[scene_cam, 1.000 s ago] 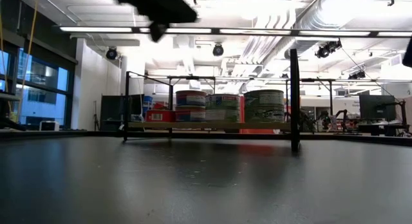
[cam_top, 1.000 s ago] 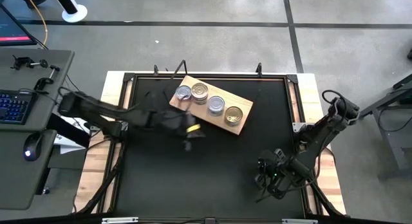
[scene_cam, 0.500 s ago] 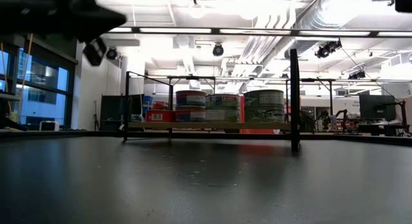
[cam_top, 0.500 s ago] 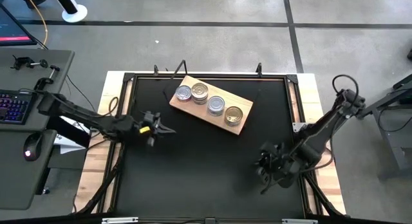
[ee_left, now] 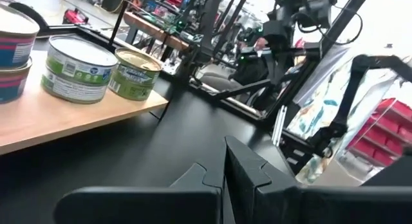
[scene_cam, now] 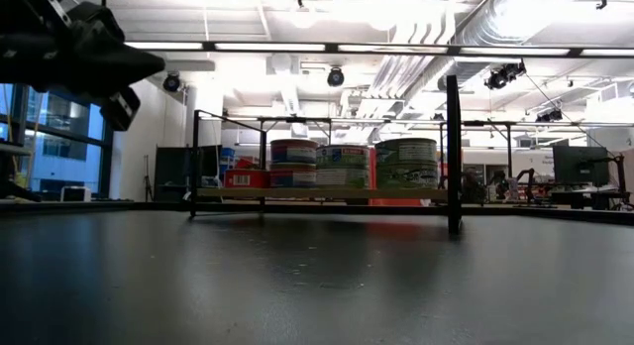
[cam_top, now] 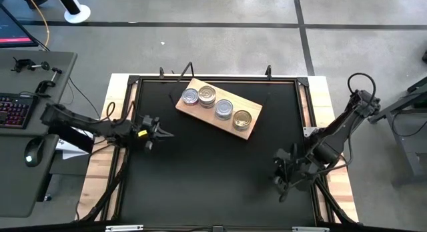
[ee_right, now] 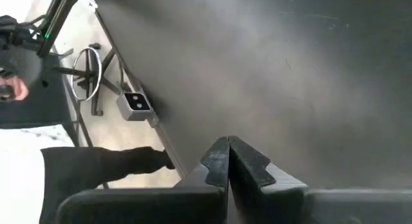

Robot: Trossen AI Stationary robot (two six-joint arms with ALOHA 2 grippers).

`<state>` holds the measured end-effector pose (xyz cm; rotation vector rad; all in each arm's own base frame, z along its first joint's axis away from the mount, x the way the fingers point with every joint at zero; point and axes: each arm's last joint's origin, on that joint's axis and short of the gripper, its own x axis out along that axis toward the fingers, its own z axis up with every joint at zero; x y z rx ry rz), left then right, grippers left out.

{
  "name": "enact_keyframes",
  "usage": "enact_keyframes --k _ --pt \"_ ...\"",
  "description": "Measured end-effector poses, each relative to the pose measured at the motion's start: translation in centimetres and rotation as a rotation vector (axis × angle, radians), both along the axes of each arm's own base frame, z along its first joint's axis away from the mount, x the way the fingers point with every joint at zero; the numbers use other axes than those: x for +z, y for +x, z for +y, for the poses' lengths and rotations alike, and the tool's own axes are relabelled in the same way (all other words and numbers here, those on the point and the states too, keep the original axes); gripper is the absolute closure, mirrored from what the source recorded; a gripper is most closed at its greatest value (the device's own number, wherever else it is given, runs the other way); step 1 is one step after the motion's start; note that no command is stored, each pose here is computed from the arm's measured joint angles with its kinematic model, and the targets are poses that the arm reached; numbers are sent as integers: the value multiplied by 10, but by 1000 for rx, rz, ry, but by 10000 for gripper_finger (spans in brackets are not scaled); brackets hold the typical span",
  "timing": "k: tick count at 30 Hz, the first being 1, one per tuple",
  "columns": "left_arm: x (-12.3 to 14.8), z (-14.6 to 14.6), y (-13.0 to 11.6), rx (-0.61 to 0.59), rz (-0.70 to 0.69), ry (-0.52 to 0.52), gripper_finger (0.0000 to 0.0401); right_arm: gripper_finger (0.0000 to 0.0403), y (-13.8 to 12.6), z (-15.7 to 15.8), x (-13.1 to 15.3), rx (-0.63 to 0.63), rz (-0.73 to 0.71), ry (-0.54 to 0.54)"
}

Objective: Stack canned seafood by type on shelf
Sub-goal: Return to Home Position

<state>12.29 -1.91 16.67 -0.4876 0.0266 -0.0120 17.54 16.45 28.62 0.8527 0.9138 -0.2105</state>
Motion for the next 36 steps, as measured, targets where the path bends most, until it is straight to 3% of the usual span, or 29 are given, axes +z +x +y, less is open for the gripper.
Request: enact_keyframes --k 6,10,14,22,31,36 --pt "0 0 0 -9 0 -26 401 403 -22 1 2 -30 -65 -83" --pt "0 0 0 -9 1 -36 401 403 -43 -19 -20 -114 -247 -70" --pt "0 0 0 -9 1 -20 401 403 -55 -55 -51 -72 -447 -84" --pt "0 0 0 -9 1 -21 401 403 -72 -119 -81 47 -791 -309" --pt "0 0 0 -9 1 -28 401 403 -79 -136 -114 88 -968 -562" --pt "0 0 0 -9 1 -28 401 403 -78 -142 -113 160 -1000 -598"
